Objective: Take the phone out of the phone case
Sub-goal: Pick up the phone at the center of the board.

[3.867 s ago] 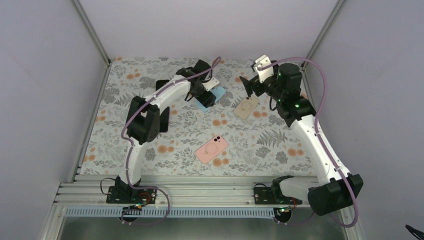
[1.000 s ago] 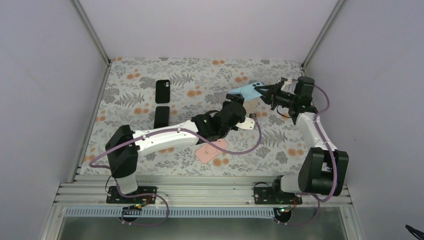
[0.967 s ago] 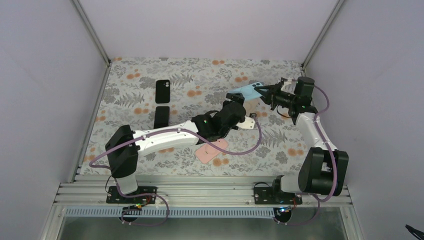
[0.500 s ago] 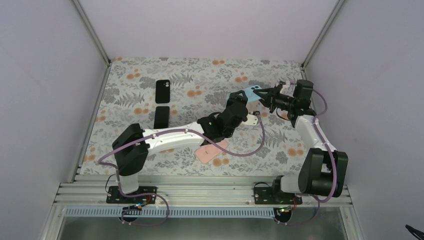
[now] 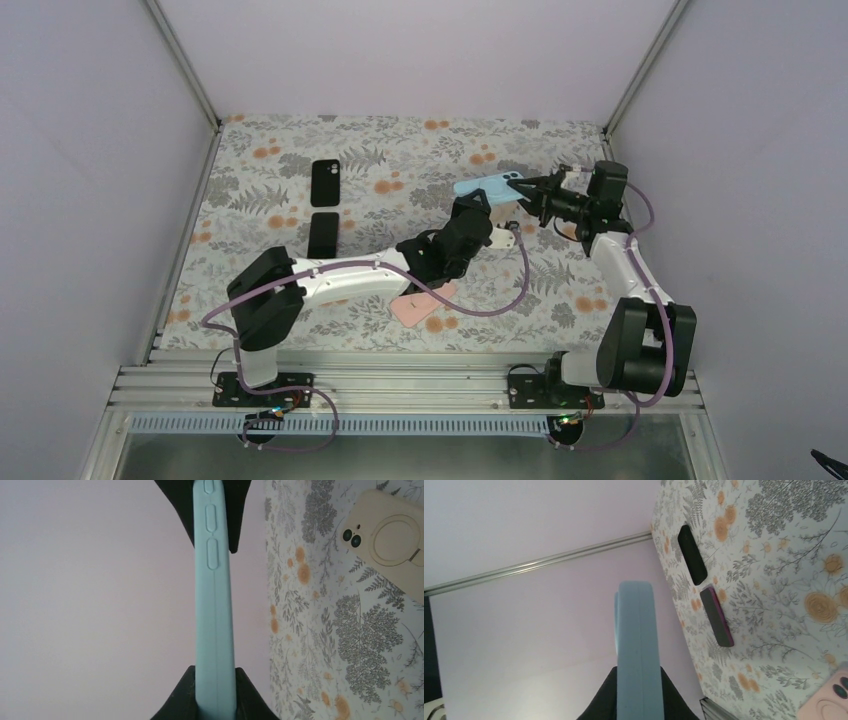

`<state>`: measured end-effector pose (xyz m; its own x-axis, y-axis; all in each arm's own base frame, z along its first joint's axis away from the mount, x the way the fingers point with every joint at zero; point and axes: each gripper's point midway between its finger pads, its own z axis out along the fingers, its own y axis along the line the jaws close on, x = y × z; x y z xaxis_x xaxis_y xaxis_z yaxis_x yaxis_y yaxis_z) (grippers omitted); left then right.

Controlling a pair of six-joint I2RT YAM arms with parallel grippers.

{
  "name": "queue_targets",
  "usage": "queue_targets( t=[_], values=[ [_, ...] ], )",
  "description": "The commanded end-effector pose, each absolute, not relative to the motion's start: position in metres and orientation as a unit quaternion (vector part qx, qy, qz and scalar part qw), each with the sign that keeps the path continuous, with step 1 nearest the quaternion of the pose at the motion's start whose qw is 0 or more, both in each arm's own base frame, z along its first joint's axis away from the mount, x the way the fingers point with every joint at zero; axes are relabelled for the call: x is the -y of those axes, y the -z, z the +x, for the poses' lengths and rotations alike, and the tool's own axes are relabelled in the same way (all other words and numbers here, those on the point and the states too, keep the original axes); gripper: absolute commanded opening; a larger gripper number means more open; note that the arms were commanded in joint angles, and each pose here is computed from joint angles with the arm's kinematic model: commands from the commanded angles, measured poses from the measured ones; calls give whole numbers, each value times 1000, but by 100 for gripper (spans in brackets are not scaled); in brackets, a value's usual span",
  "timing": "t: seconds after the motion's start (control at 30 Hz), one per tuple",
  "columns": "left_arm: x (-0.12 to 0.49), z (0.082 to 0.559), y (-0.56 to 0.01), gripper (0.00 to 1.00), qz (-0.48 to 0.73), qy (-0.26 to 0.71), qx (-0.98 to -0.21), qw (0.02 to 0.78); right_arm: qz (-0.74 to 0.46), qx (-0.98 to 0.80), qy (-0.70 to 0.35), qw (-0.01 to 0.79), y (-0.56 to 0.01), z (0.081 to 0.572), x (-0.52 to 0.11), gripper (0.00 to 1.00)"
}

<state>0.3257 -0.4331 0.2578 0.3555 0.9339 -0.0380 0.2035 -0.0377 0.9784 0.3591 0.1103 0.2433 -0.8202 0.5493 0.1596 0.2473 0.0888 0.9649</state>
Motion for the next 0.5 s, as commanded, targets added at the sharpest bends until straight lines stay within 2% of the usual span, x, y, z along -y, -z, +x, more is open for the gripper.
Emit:
queue_targets(
  t=[0.0,0.07,0.17,0.23,0.47],
  values=[
    [432,321,-249,3,646,-355,-440,512,236,-724,-632,144,-265,354,-113,17],
    [432,322,-248,2,647,-351,-444,511,235,-725,-631,147,-266,354,-113,31],
    [429,327,-245,2,648,-341,-462,500,229,-725,-631,156,-269,355,-112,58],
    [426,335,-248,2,642,-329,-483,495,225,-724,-631,161,-272,356,-111,70],
    [413,354,-255,2,626,-275,-550,479,207,-731,-619,201,-285,366,-102,92]
  ],
)
